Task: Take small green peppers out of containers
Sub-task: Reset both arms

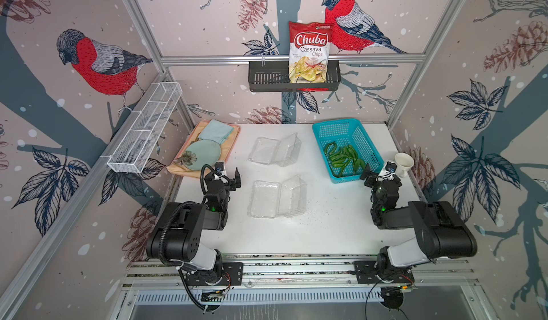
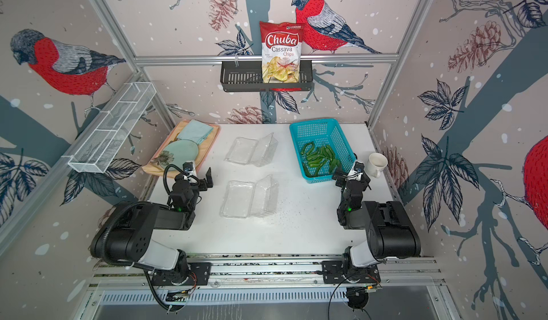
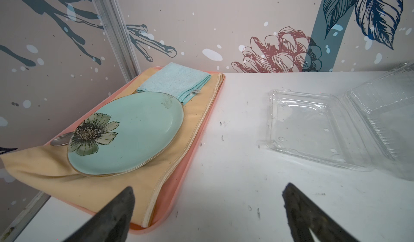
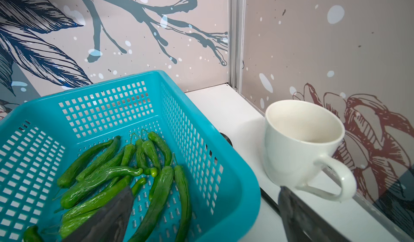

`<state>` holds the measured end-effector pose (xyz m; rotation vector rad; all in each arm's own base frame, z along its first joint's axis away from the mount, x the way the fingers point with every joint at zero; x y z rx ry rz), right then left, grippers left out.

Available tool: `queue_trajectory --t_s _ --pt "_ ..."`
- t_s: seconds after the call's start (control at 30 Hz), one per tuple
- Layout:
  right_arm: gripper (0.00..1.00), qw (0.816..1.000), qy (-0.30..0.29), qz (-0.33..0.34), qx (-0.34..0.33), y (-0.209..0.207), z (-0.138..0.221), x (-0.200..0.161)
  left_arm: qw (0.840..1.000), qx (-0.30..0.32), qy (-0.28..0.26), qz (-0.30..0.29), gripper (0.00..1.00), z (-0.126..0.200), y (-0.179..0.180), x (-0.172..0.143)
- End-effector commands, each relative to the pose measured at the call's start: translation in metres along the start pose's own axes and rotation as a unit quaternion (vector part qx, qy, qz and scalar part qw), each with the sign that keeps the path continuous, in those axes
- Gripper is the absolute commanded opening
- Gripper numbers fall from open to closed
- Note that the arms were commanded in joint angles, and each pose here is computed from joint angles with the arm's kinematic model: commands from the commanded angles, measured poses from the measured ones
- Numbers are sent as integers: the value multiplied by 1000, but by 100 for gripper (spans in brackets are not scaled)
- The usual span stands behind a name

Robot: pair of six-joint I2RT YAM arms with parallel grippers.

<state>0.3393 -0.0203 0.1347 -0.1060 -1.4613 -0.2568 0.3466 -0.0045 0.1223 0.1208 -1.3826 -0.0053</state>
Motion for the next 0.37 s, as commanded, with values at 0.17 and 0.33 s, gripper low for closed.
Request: queue_trajectory --t_s 0.17,0.33 --pt "100 1000 9 6 4 1 0 -4 1000 -16 1 16 99 -9 5 4" --pt "100 1000 9 5 4 1 -1 -4 1000 -14 -7 17 99 -5 6 6"
Point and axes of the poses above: each gripper's point midway between its finger pads, its own z axis back along the fingers, its own y axis along the line the jaws close on, x = y × z, the point moved 3 cm from there along z, back along the fingers, and after that the axes turned 2 degrees about -z, right-handed, at the moved point
